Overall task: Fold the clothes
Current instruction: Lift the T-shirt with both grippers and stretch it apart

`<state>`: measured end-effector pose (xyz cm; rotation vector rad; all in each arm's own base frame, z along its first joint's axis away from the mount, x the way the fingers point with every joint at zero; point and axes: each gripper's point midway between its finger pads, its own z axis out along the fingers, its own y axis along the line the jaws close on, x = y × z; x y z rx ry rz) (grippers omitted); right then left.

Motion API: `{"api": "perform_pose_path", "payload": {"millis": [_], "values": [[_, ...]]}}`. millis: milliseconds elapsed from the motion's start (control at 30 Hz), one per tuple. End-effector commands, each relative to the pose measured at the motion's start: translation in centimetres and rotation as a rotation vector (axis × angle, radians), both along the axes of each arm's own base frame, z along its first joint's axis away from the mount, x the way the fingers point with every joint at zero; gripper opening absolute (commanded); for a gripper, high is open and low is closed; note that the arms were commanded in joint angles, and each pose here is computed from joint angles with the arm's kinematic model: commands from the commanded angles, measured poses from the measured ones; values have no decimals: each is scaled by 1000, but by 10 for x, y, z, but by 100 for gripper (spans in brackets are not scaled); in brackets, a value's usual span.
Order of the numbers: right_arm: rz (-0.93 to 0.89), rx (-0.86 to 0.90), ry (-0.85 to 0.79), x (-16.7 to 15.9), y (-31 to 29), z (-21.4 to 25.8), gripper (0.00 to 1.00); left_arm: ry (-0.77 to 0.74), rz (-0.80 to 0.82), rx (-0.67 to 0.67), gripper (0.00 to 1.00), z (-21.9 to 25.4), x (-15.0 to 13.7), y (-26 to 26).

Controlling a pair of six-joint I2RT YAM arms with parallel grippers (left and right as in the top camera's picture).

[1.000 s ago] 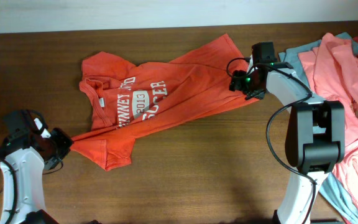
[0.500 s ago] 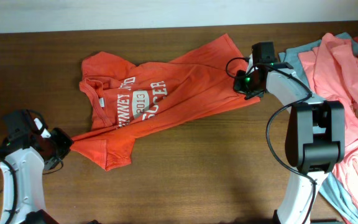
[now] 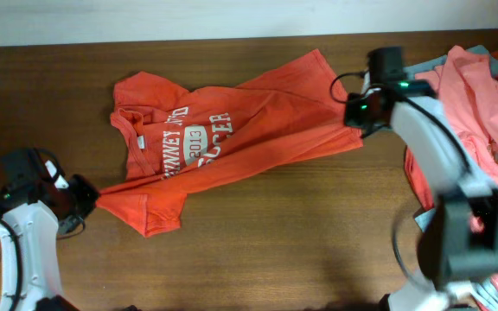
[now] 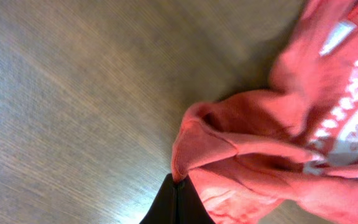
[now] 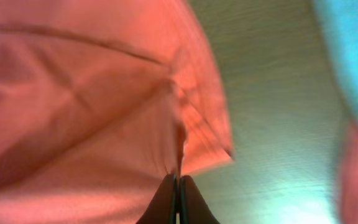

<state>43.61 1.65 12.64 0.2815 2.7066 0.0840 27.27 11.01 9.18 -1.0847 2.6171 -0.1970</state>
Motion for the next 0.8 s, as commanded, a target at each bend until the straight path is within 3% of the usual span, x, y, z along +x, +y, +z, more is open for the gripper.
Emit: {"api": "perform_pose_path", "payload": {"millis": [0,133,400,567,767], "values": [[-18,-90,-174,-30,-17,93,4,-143,-88,75,0,64,24,-8],[-22,-86,-266,-79,-19,150,4,-237,-191,129,0,130,28,-29],[-87,-138,-530,-162,-36,249,4,-479,-223,186,0,252,11,-48],[-88,-174,-769,-217,-42,331,4,-643,-254,255,0,329,-24,-66],[-103,-242,-866,-244,-51,374,4,-816,-254,344,0,394,-58,-78]]}}
